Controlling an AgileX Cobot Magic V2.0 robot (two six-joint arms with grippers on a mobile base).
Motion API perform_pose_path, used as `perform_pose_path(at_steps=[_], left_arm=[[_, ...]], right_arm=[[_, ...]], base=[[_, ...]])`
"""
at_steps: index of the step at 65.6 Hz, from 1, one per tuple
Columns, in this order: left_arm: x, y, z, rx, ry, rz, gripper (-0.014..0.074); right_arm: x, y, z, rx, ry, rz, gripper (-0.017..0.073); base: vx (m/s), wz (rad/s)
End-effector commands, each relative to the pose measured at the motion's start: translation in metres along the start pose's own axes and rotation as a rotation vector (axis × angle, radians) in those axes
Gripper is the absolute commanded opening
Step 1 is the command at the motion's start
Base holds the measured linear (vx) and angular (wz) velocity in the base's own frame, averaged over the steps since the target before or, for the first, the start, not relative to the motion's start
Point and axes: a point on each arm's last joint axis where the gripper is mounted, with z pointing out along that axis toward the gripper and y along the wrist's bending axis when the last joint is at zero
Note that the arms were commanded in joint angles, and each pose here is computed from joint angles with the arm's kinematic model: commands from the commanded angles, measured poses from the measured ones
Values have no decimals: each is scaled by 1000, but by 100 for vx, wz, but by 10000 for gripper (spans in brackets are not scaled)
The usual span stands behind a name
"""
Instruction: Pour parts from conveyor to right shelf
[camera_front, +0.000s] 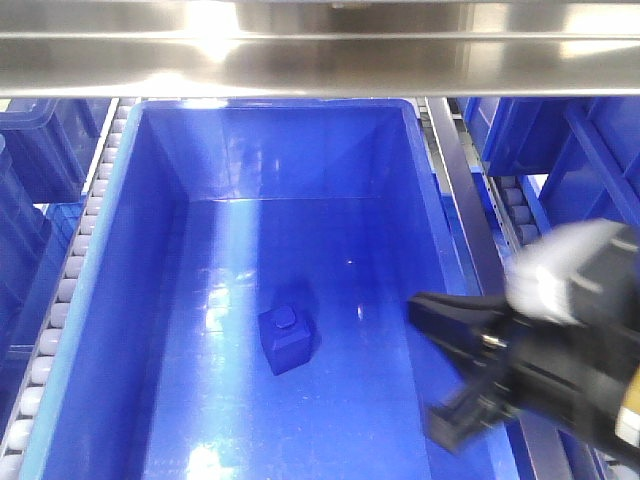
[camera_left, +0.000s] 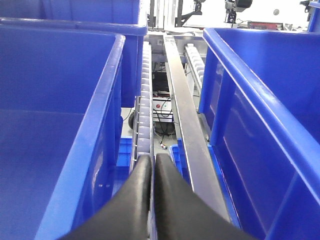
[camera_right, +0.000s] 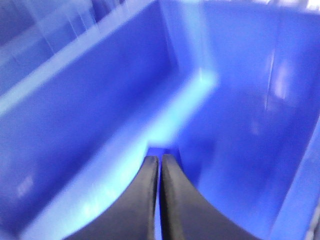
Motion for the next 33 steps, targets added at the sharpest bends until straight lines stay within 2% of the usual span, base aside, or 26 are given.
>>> perform_pose_path(at_steps=[1, 15, 33], left_arm=[[-14, -3, -3, 30, -104, -4, -6], [-14, -3, -3, 30, -104, -4, -6], [-14, -3, -3, 30, -104, -4, -6]], right_arm=[[-16, 1, -13, -10, -152, -13, -4], [-1, -1, -21, -9, -147, -13, -4], [0, -1, -32, -12, -177, -21, -4]], base=[[0, 0], [0, 0], [0, 0]])
